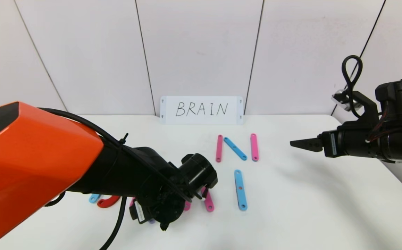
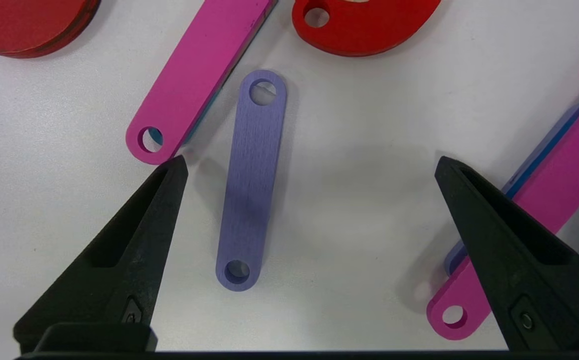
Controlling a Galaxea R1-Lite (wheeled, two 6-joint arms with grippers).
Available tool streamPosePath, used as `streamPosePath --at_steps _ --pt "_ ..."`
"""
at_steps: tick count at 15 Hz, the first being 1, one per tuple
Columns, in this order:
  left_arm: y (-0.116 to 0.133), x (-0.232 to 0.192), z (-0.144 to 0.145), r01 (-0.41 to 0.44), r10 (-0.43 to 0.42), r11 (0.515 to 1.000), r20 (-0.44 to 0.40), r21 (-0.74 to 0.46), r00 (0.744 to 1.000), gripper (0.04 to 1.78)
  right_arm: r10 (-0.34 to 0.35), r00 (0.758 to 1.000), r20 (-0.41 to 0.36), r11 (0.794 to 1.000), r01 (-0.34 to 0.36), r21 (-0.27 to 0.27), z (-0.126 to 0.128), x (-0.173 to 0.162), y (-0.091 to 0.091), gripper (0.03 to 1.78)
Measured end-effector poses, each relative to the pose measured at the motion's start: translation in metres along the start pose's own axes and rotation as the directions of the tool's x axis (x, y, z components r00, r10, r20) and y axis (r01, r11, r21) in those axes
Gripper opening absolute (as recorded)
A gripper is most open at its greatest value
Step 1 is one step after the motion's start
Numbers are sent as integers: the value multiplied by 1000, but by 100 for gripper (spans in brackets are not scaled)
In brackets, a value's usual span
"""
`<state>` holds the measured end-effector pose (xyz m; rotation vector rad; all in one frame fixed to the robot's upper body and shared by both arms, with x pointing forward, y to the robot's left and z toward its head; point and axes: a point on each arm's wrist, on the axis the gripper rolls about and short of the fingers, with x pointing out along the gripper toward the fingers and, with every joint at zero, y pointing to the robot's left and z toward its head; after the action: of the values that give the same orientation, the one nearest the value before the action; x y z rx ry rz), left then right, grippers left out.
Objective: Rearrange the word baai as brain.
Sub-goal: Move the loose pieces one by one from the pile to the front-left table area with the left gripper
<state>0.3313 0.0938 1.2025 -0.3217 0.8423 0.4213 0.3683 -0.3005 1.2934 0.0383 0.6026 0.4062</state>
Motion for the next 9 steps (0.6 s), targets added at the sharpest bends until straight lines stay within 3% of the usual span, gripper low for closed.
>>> streamPosePath --at_steps 9 --pt "1 -3 1 19 -19 1000 -15 -9 1000 174 -1 1000 0 1000 1 0 0 0 0 174"
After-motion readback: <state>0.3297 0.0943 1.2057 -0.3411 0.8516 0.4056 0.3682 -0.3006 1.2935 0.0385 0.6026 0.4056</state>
